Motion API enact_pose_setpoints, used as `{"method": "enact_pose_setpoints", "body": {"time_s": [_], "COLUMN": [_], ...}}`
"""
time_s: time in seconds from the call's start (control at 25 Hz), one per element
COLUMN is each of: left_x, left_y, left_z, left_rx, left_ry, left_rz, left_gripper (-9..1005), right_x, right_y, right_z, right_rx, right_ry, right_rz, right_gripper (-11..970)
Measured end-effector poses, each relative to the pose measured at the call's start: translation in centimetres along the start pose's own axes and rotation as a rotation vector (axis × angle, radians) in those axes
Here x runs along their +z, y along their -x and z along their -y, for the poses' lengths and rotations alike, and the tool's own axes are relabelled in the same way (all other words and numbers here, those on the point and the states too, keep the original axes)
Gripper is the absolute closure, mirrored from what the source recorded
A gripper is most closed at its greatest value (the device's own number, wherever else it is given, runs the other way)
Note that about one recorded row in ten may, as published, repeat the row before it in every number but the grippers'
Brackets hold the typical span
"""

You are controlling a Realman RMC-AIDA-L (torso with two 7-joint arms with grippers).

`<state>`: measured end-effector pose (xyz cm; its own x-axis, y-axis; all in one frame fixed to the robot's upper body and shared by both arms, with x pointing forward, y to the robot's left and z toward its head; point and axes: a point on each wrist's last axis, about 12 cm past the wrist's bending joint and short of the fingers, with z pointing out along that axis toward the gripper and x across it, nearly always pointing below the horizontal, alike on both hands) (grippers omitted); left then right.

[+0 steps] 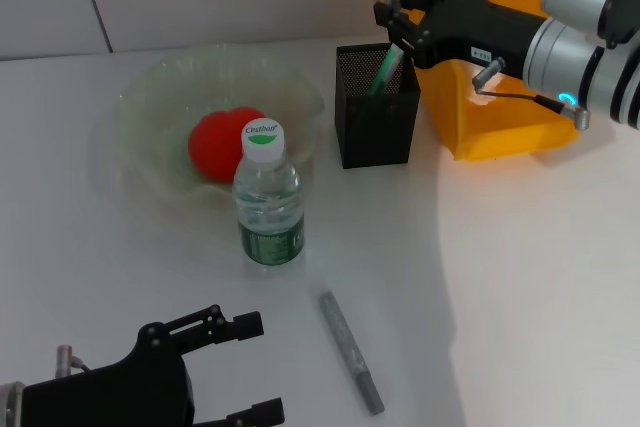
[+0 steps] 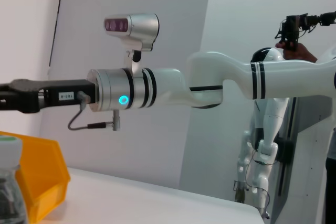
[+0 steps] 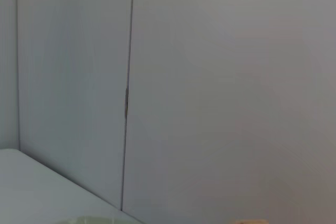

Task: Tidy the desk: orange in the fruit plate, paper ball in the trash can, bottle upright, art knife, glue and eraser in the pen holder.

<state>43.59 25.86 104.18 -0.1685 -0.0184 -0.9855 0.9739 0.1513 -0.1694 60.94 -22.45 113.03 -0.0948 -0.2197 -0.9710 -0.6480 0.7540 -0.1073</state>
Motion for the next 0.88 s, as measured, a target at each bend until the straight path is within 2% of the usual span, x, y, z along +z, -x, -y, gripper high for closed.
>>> {"method": "enact_pose_setpoints", "body": {"time_s": [0.36,0.88], "left_x": [-0.1,-0.1], "left_y": [0.1,0.1], "left_z": [-0.3,-0.2], "left_rx": [-0.004,-0.006], "left_ry": [0.012,0.011], "left_rz": [-0.009,-0.008], "left_gripper": [229,229], "right_x": [-1.1,-0.2], "right_y": [-2.2,-2.4], "right_z": [0.3,-0.2], "right_rx": [0.043,0.013], "right_ry": [-0.022,0.011], "right_rz": [-0.052,-0.083], "right_gripper": [568,540]}}
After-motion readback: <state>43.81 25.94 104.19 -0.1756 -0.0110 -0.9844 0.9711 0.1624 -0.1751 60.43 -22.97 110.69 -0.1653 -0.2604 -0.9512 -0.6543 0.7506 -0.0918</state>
